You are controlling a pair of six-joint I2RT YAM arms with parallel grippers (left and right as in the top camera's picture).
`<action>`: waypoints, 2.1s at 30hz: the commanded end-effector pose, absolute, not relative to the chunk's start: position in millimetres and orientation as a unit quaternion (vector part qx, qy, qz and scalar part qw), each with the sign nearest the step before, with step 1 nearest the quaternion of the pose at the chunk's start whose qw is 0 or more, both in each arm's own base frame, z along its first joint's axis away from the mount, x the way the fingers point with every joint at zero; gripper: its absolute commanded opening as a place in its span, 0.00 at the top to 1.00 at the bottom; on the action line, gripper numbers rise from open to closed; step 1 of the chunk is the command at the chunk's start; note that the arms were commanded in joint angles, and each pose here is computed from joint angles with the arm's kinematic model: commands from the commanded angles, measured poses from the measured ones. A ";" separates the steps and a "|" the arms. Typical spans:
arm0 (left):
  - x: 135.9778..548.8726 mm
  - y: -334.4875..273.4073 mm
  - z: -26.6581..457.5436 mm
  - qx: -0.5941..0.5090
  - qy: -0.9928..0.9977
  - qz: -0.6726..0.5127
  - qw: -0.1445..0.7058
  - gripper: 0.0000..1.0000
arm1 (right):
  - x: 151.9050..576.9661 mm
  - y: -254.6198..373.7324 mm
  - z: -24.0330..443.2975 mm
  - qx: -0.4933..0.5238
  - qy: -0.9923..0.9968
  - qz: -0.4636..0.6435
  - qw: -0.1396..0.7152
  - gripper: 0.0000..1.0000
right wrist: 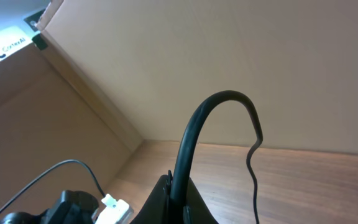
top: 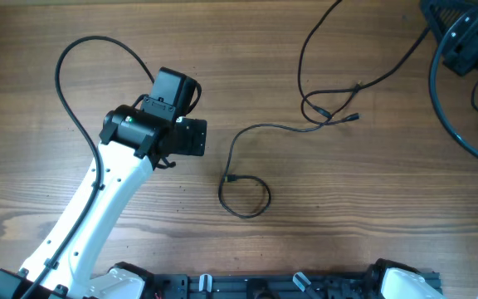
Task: Untangle cables
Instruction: 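Grasp the black cable with the right gripper and lift it up-right, then pull the cable with the right gripper off the table to the right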
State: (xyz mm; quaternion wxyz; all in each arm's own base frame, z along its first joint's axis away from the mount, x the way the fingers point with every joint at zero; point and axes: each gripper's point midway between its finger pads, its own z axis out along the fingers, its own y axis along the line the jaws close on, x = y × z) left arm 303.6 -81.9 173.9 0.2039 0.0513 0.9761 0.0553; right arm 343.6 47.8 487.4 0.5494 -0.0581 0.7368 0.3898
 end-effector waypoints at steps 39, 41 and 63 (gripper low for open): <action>302.8 -80.7 177.8 0.055 0.975 0.054 0.209 0.00 | 403.9 108.3 397.0 -0.008 0.807 0.437 0.397 0.96; 302.7 -80.6 177.8 0.055 0.975 0.054 0.209 0.00 | 401.5 114.3 407.1 -0.017 0.794 0.462 0.395 0.96; 302.8 -80.7 177.8 0.055 0.975 0.054 0.209 0.00 | 383.0 137.4 507.7 -0.067 0.677 0.608 0.409 0.96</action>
